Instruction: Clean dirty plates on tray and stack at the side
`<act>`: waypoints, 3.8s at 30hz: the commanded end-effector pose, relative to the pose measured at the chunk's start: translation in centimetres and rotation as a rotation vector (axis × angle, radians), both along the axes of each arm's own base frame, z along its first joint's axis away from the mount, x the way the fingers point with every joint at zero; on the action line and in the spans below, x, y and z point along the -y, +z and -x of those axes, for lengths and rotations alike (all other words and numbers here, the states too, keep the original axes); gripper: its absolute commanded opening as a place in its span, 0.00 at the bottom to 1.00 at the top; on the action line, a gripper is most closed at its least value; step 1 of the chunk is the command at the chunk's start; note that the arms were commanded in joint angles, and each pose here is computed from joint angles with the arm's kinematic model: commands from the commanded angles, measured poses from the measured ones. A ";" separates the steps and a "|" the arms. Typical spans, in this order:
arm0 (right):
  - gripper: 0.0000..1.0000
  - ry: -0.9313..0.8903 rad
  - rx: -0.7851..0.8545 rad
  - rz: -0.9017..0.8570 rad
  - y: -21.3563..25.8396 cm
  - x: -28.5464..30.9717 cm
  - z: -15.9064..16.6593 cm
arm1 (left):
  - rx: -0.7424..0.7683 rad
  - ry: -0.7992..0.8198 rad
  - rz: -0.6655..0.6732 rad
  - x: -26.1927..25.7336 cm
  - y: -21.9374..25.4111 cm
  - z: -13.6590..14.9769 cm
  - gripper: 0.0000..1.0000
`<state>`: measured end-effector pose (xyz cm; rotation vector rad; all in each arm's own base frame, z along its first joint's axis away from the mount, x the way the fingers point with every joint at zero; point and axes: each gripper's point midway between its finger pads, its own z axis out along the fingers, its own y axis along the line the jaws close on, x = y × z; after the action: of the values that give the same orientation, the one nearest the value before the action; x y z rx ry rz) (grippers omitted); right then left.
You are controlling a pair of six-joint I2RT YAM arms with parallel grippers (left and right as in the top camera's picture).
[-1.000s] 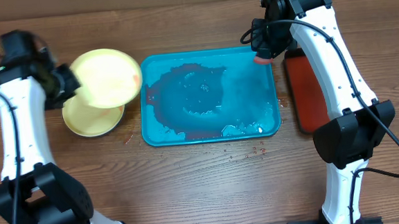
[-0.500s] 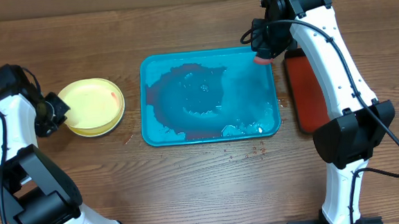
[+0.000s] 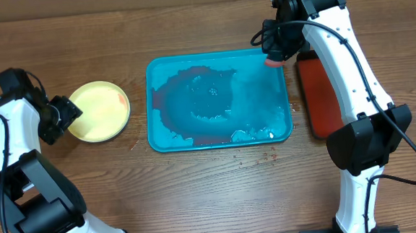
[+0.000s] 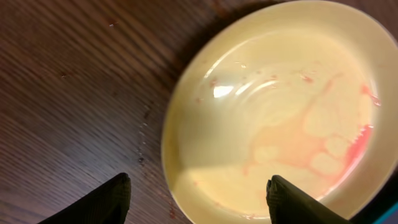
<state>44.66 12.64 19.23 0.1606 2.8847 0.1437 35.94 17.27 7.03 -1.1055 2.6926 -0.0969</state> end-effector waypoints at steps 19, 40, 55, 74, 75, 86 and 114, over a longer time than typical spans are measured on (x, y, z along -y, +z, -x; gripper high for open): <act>0.04 -0.165 -0.070 0.113 0.5 11.1 1.0 | 0.126 -0.625 -0.014 21.7 6.0 -7.0 0.87; 0.04 0.074 -0.252 0.052 -16.0 18.6 4.6 | 0.236 -0.799 -0.022 29.8 6.6 -8.1 1.00; 0.38 0.074 -0.213 0.043 -10.7 18.4 3.5 | 0.245 -0.799 -0.023 29.8 6.7 -8.3 1.00; 1.00 0.113 0.460 0.011 19.0 14.1 11.7 | 0.245 -0.798 -0.023 29.8 6.7 -8.3 1.00; 1.00 0.114 0.476 0.014 19.6 13.9 12.7 | 0.246 -0.798 -0.023 29.8 6.7 -8.3 1.00; 1.00 0.045 0.910 0.085 22.0 12.3 25.5 | 0.246 -0.798 -0.023 29.8 6.7 -8.3 1.00; 1.00 0.089 0.931 -0.206 3.1 9.3 19.7 | 0.245 -0.798 -0.023 29.8 6.7 -8.3 1.00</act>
<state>24.72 3.89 22.39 -0.0324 1.9471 0.4383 44.02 -12.39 13.60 0.0290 2.7159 -0.3018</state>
